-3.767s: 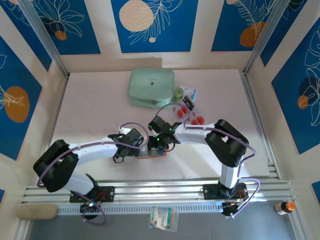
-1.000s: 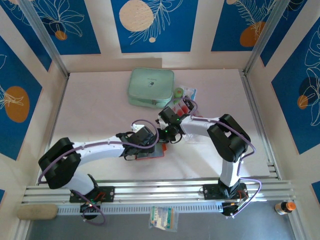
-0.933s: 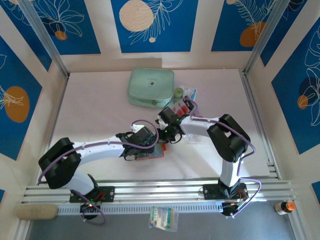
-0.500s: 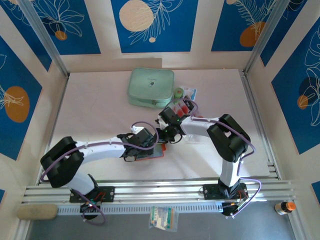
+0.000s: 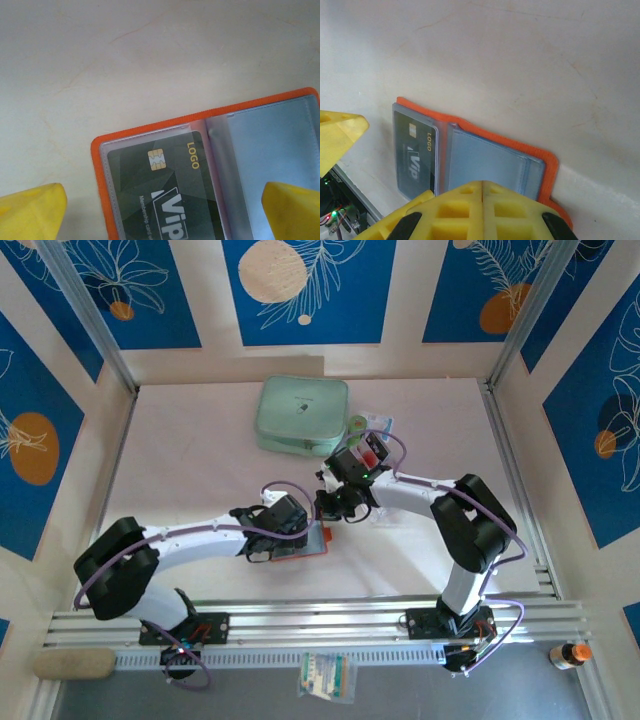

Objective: Put the credit cards into the card holder
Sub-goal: Flip over the card slot on the card holder.

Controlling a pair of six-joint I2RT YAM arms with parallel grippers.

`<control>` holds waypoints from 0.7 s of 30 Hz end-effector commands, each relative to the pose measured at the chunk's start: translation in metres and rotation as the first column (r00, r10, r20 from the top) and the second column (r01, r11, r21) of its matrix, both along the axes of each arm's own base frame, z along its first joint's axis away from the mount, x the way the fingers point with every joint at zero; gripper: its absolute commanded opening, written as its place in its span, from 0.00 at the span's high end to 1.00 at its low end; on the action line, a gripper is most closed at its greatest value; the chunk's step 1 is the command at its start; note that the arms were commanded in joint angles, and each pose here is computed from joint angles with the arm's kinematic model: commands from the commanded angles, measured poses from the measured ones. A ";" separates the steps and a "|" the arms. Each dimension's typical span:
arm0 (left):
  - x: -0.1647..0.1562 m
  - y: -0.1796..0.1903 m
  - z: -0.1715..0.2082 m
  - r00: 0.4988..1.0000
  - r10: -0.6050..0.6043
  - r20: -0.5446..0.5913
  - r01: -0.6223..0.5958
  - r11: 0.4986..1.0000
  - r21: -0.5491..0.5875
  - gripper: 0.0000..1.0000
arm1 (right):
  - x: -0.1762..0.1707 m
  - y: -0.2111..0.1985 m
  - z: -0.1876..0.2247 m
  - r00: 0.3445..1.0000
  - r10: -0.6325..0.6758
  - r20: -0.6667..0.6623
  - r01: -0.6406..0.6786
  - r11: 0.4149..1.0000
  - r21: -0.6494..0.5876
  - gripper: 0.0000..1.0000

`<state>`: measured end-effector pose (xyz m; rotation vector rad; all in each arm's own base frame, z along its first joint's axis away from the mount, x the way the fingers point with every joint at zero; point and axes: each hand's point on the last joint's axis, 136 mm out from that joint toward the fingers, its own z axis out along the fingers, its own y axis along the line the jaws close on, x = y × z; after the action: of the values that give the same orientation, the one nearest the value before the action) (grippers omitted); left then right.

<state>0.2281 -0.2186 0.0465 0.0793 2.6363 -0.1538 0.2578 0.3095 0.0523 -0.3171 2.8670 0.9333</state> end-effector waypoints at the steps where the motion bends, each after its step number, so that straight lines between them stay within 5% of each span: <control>1: 0.000 0.001 0.007 1.000 -0.009 0.028 0.009 1.000 0.005 0.00 | -0.005 0.002 -0.010 0.999 0.026 -0.022 -0.027 0.999 -0.025 1.00; 21: -0.004 0.008 -0.008 1.000 -0.017 0.010 0.016 0.999 0.041 0.00 | -0.018 0.022 -0.030 0.996 0.047 -0.075 -0.049 0.999 -0.018 1.00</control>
<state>0.2268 -0.2157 0.0449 0.0793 2.6339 -0.1497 0.2420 0.3285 0.0237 -0.3744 2.9355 0.9154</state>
